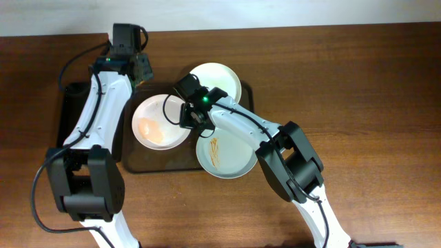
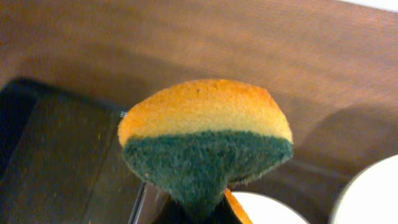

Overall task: Clean dirty plates on tray and stack at the side
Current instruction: 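Carry the cleaned plate right and set it on the table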

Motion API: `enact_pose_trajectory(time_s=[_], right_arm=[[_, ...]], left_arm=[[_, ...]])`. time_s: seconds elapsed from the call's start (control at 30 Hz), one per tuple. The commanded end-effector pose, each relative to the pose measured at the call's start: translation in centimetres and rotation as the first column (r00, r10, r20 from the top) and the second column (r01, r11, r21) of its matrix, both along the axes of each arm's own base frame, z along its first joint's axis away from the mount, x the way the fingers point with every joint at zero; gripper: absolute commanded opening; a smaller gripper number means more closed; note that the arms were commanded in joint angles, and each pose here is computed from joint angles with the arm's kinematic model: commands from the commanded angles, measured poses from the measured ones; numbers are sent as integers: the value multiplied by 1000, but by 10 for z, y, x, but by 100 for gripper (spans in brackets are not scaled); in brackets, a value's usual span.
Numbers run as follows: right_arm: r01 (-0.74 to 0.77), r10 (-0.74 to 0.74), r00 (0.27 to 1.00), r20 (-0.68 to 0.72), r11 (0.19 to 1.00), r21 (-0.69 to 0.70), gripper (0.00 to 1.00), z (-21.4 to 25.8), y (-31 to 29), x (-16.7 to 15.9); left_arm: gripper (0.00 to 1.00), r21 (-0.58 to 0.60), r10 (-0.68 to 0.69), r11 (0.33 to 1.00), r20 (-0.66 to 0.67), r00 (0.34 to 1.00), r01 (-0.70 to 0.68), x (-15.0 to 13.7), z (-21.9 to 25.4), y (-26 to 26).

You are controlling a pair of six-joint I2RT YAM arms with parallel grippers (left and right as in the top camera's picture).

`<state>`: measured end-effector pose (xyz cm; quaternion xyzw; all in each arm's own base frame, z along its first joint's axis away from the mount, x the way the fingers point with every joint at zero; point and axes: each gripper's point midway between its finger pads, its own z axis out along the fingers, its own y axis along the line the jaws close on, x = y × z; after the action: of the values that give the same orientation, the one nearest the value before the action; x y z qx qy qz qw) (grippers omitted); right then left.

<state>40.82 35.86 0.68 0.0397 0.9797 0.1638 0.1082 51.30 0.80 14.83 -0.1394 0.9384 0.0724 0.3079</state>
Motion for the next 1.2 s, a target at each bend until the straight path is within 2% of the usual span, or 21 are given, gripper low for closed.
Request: enact_pose_trajectory(time_s=[0.0, 0.1, 0.2, 0.3, 0.4, 0.5, 0.6, 0.8, 0.87, 0.93, 1.03, 1.1, 1.13, 1.17], right_arm=[[-100, 99, 995, -33, 994, -33, 4, -11, -6, -12], [-242, 243, 969, 44, 970, -34, 4, 27, 4, -8], [-309, 336, 929, 154, 935, -174, 4, 81, -4, 1], [-268, 391, 875, 285, 882, -388, 4, 139, -14, 9], [-104, 405, 817, 411, 804, -586, 4, 182, -23, 10], [133, 437, 726, 532, 669, -731, 4, 222, -26, 0], [350, 450, 631, 632, 562, -750, 4, 263, -29, -12], [480, 438, 582, 685, 495, -724, 4, 286, -39, -14], [477, 433, 581, 689, 505, -719, 4, 285, -38, -14], [401, 436, 607, 665, 554, -730, 4, 272, -30, -12], [170, 446, 678, 584, 678, -715, 4, 238, -9, -13], [-9, 421, 740, 524, 786, -619, 4, 222, 0, -19], [-142, 420, 775, 472, 843, -519, 4, 217, 7, -25], [-191, 401, 801, 446, 875, -445, 4, 216, 6, -26]], left_arm=[[1, -116, -39, 993, -76, 996, 30, -15, 15, -9], [1, -212, -40, 977, -207, 977, -5, -45, 3, 2], [1, -241, 15, 967, -289, 957, -88, -66, -4, 31], [1, -241, 72, 959, -303, 950, -150, -73, -5, 59], [1, -243, 104, 953, -302, 948, -182, -76, -5, 75], [1, -243, 129, 948, -302, 944, -207, -78, -5, 87], [1, -243, 131, 947, -303, 944, -209, -78, -5, 87], [1, -243, 131, 947, -303, 944, -209, -78, -5, 87], [1, -243, 131, 947, -303, 944, -209, -78, -5, 87], [1, -243, 131, 947, -304, 944, -210, -79, -5, 87], [1, -242, 131, 947, -303, 944, -210, -79, -5, 87], [1, -242, 131, 947, -302, 944, -209, -78, -5, 87], [1, -242, 131, 947, -302, 944, -209, -78, -5, 87], [1, -242, 131, 947, -302, 944, -209, -78, -5, 87]])
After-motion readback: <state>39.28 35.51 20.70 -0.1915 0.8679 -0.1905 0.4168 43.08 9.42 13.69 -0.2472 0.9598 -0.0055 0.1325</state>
